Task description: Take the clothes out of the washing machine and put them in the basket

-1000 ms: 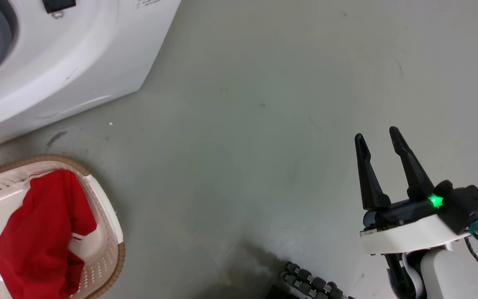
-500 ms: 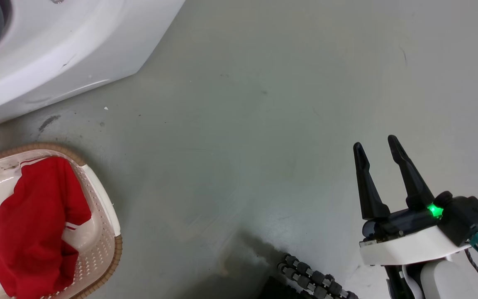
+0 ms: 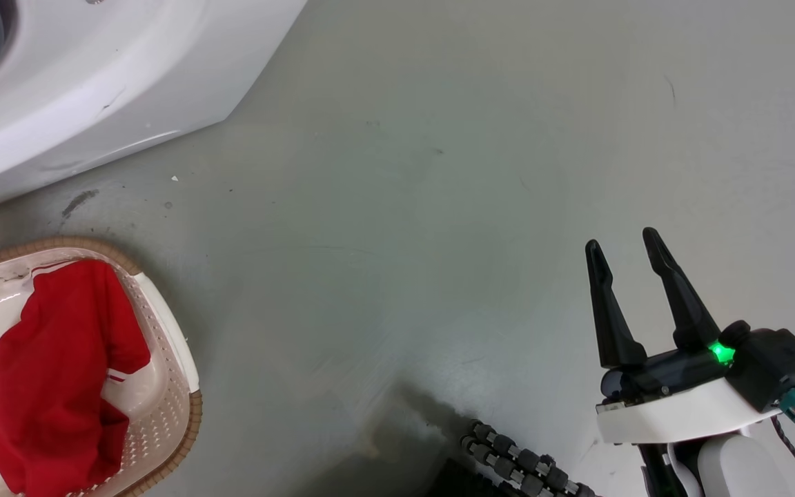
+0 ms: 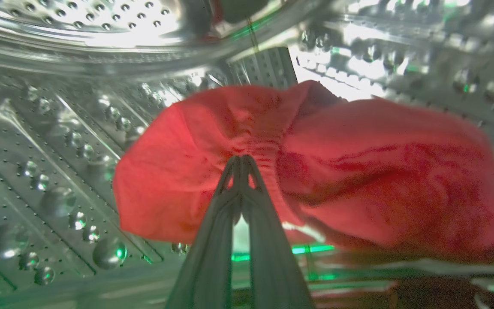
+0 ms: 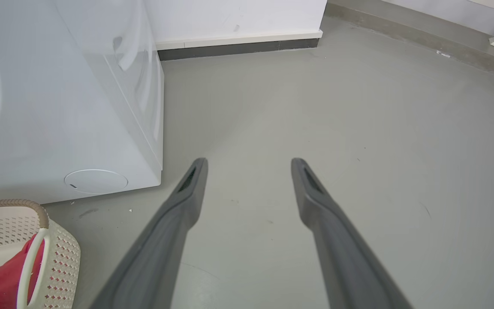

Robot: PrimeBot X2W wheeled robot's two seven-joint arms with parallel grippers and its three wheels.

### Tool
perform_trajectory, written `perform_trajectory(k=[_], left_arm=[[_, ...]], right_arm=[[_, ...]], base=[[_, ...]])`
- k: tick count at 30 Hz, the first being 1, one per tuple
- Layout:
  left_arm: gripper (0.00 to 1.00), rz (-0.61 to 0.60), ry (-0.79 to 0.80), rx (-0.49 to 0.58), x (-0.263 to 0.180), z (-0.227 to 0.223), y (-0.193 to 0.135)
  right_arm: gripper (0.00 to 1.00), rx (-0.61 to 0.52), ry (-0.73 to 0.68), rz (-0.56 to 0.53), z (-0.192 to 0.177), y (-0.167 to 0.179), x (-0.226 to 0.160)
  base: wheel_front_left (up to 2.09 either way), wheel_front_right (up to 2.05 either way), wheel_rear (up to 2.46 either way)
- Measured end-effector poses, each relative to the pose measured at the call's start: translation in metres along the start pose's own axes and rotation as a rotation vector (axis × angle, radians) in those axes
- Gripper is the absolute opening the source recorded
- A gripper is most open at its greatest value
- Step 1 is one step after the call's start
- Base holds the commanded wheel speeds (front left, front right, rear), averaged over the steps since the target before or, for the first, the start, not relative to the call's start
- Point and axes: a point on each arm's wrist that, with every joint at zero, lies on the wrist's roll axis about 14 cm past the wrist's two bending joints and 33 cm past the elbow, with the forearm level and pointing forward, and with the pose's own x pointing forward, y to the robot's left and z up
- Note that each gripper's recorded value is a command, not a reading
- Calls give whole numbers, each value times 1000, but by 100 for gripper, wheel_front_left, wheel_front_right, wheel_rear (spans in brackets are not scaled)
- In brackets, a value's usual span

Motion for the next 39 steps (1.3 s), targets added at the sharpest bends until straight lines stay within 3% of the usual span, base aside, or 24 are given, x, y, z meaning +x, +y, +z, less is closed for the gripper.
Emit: perform_trajectory(k=[9,10,16,27,37,39], left_arm=[[0,34,-252,-101,-13,31,12],[0,46,-347,-131,-23,41,16],[0,51,-529,-150,-59,46,16],[0,62,-594,-203,-108,14,21],[0,42,-612,-260,-180,-18,6],[33,43,-602,-266,-188,-22,6]], right_arm=[[100,12,-47,12,14,1,5],[100,14,-77,21,23,3,7],[100,7,-145,47,43,7,10],[100,29,-215,97,63,21,12],[100,46,-263,134,80,31,6],[100,48,-269,143,83,33,6]], base=[[0,0,0],[0,0,0],[0,0,0],[0,0,0],[0,0,0],[0,0,0]])
